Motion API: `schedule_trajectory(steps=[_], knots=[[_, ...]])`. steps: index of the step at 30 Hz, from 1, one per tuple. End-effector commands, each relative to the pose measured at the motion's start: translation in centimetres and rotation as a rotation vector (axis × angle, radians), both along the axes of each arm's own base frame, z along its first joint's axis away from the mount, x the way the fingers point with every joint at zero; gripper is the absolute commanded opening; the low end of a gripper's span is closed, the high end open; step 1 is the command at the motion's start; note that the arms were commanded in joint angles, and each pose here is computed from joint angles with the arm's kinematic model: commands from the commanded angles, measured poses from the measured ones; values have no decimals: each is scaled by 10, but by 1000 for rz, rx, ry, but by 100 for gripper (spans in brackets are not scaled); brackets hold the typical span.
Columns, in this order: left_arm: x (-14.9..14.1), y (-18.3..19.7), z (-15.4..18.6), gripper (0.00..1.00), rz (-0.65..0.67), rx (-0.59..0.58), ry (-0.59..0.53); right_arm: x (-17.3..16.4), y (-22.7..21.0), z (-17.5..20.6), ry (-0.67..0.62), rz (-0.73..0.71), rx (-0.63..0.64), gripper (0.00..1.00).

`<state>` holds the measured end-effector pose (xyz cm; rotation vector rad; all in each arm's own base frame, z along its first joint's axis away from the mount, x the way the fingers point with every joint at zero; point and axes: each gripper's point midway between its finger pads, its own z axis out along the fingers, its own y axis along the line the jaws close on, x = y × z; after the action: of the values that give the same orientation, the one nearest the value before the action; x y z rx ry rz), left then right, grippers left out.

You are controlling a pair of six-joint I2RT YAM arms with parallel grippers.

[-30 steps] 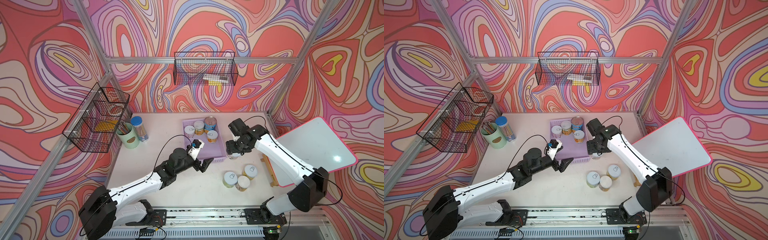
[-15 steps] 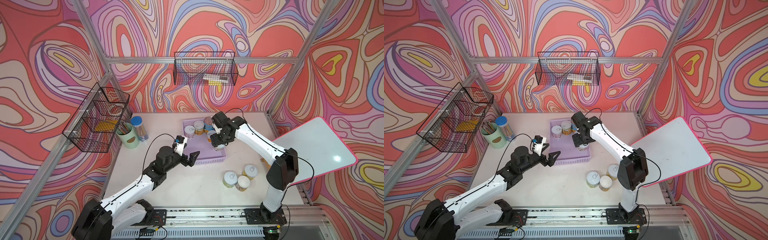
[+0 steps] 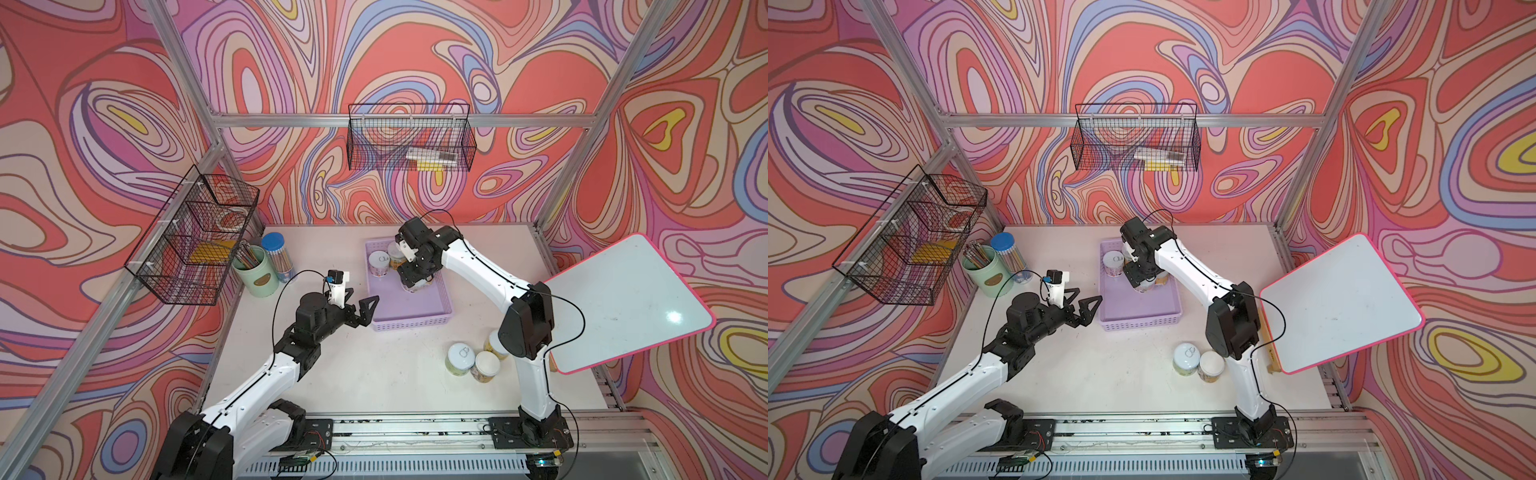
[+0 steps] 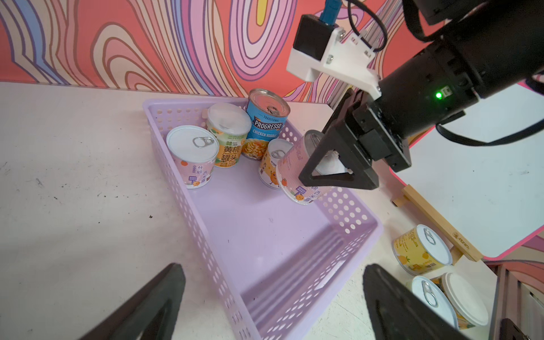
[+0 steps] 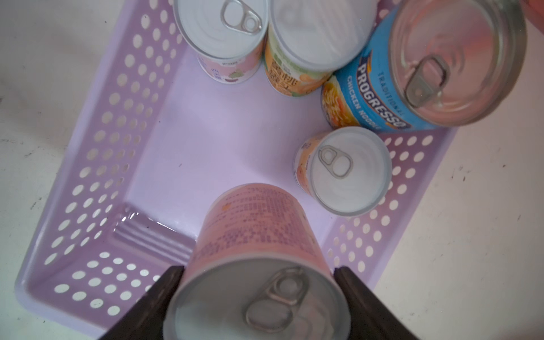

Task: Put the canned food in the basket
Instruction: Place the canned food in the basket.

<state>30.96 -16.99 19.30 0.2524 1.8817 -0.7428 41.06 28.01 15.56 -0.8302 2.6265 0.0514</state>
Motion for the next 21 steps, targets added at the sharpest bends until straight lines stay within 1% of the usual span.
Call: schedule_trajectory(steps=[1, 11, 14, 15, 21], knots=[[5, 3, 10, 99, -8, -55, -22, 16, 15, 13, -84, 56, -2, 50], [37, 19, 22, 99, 8, -151, -36, 50, 26, -2, -142, 55, -66, 49], [40, 17, 19, 99, -7, -150, -25, 59, 27, -9, -158, 53, -86, 48], [46, 15, 33, 99, -11, -154, -56, 60, 27, -12, -159, 53, -92, 48], [48, 13, 40, 99, -27, -149, -63, 74, 28, -24, -193, 40, -123, 48]])
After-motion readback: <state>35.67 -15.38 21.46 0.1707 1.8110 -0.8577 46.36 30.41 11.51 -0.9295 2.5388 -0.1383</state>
